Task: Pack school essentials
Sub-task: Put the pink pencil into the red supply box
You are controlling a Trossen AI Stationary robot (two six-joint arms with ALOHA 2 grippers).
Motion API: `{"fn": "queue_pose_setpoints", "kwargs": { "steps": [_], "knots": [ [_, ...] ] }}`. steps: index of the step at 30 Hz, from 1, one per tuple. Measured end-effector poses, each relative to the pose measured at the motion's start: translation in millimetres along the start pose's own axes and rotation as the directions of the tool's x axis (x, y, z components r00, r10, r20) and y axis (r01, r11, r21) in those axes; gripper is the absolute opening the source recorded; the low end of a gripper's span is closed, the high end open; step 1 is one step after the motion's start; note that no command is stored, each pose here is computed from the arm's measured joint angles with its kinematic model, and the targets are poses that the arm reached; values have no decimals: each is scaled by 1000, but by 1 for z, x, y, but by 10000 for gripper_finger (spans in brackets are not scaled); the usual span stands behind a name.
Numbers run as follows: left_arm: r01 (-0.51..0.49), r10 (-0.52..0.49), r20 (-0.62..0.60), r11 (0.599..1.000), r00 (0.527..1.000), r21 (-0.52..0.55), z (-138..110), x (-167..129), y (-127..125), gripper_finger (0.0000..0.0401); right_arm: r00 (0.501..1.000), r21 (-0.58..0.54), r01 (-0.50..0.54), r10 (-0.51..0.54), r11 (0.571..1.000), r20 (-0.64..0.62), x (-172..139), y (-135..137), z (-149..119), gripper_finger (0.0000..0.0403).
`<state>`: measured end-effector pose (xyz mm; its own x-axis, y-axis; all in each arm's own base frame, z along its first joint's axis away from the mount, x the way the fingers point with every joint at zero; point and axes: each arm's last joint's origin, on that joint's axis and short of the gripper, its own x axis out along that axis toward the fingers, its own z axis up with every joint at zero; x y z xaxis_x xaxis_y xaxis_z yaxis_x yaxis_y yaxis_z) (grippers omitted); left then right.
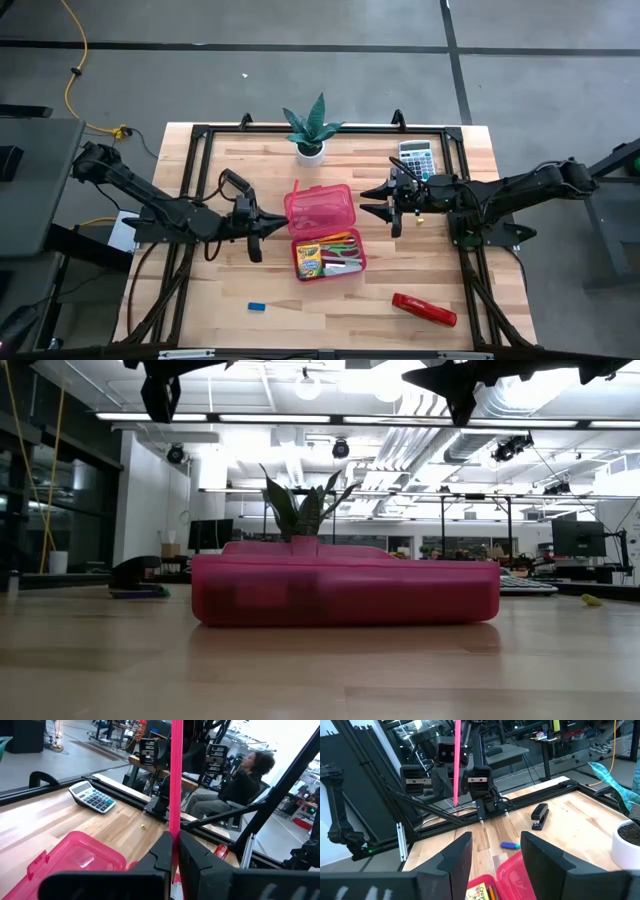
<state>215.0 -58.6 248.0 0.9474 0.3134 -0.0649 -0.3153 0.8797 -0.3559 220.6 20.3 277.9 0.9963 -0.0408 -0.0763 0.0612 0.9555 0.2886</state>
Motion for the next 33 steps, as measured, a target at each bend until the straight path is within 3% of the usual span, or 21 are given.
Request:
{"fn": "queue_pose_setpoints", "kwargs": {
  "steps": [8,13,17,21,33],
  "knots": [
    [3,-3,-7,999,1000,50,0,3,1,0,1000,0,-1,1,1000,0,0,0,0,162],
    [24,-4,-149,992,989,127,-1,23,0,0,1000,4,-10,10,1000,23,0,1,2,162],
    [39,65,-342,957,938,288,-10,45,-5,0,996,12,-31,30,999,87,0,3,9,162],
    [37,159,-446,916,881,399,-23,64,-5,0,987,-17,-46,48,999,151,-1,5,15,162],
    [95,188,-632,918,752,386,-70,95,17,0,985,-29,-45,49,999,167,-1,5,16,162]
  ]
}}
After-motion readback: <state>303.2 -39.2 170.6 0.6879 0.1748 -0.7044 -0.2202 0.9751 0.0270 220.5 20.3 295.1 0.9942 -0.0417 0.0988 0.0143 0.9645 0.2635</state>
